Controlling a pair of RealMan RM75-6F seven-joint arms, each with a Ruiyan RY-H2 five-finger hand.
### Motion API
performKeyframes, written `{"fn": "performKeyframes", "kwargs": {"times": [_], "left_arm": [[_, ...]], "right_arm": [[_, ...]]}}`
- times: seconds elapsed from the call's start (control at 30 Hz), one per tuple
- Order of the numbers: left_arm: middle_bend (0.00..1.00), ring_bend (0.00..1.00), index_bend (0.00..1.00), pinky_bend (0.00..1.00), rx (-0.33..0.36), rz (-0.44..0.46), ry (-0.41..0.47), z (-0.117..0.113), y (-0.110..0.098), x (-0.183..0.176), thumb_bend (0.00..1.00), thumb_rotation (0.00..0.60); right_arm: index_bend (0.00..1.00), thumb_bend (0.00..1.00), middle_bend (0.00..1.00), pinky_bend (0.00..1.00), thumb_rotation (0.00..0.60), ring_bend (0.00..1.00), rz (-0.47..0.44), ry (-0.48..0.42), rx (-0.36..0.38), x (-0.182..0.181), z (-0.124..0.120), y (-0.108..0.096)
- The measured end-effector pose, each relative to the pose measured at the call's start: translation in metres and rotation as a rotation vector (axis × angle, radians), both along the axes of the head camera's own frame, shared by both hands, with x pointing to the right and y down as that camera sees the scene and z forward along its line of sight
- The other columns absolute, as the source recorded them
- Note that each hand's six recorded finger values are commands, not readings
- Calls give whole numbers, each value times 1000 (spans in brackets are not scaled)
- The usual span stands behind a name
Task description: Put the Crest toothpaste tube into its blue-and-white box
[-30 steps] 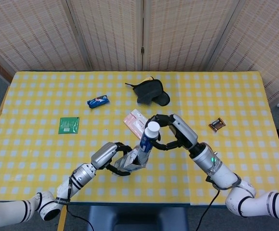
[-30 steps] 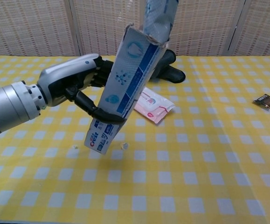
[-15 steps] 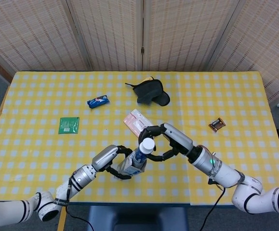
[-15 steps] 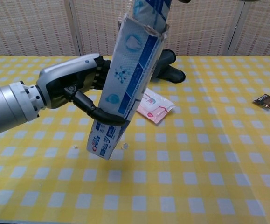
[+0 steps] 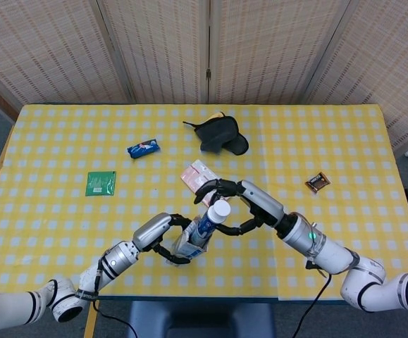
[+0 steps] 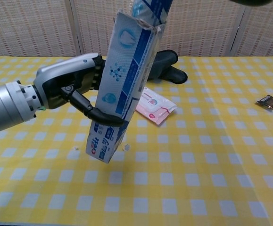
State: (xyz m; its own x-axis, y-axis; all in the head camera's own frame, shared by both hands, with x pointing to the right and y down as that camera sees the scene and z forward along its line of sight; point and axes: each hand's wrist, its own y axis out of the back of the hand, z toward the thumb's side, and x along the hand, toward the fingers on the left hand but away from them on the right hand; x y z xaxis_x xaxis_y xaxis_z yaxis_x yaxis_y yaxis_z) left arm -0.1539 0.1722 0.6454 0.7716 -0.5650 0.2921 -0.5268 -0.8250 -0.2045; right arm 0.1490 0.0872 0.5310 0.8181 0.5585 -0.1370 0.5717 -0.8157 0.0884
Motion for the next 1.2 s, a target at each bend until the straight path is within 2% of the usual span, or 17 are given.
{"fn": "performKeyframes", "kwargs": {"times": [0.07, 0.23, 0.5, 0.63, 0.77, 0.93, 1.07, 1.2], "left_arm": [[745, 579, 619, 408, -2, -5, 0, 0, 0, -1, 128, 600], [745, 578, 619, 407, -5, -10, 3, 0, 0, -1, 127, 600], [745, 583, 619, 407, 0, -29, 27, -2, -3, -4, 127, 600], [745, 583, 620, 407, 3, -55, 46, -4, -10, -8, 127, 600], [745, 583, 620, 407, 14, -67, 61, -7, -13, -9, 127, 600], [745, 584, 620, 406, 24, -64, 43, -6, -14, -11, 127, 600], [745, 584, 620, 407, 31, -63, 7, -1, -15, -19, 127, 600], [745, 584, 621, 408, 61, -48, -74, 7, -17, -33, 126, 600]], "right_arm": [[79, 378, 245, 270, 600, 204, -1, 2, -4, 0, 0, 0], [1, 379, 190, 232, 600, 156, -19, 5, -26, 0, 2, 1], [0, 378, 146, 205, 600, 121, -80, -47, -86, -5, -2, 6], [0, 350, 88, 38, 600, 72, -101, -52, -107, -2, -3, 6], [0, 341, 53, 0, 600, 47, -86, -43, -119, 1, -2, 2], [0, 340, 50, 0, 600, 44, -36, -90, -136, 8, -7, -4], [0, 341, 50, 0, 600, 43, 7, -83, -107, 22, -8, -8], [0, 340, 48, 0, 600, 40, 47, -41, -56, 42, -9, -9]]}}
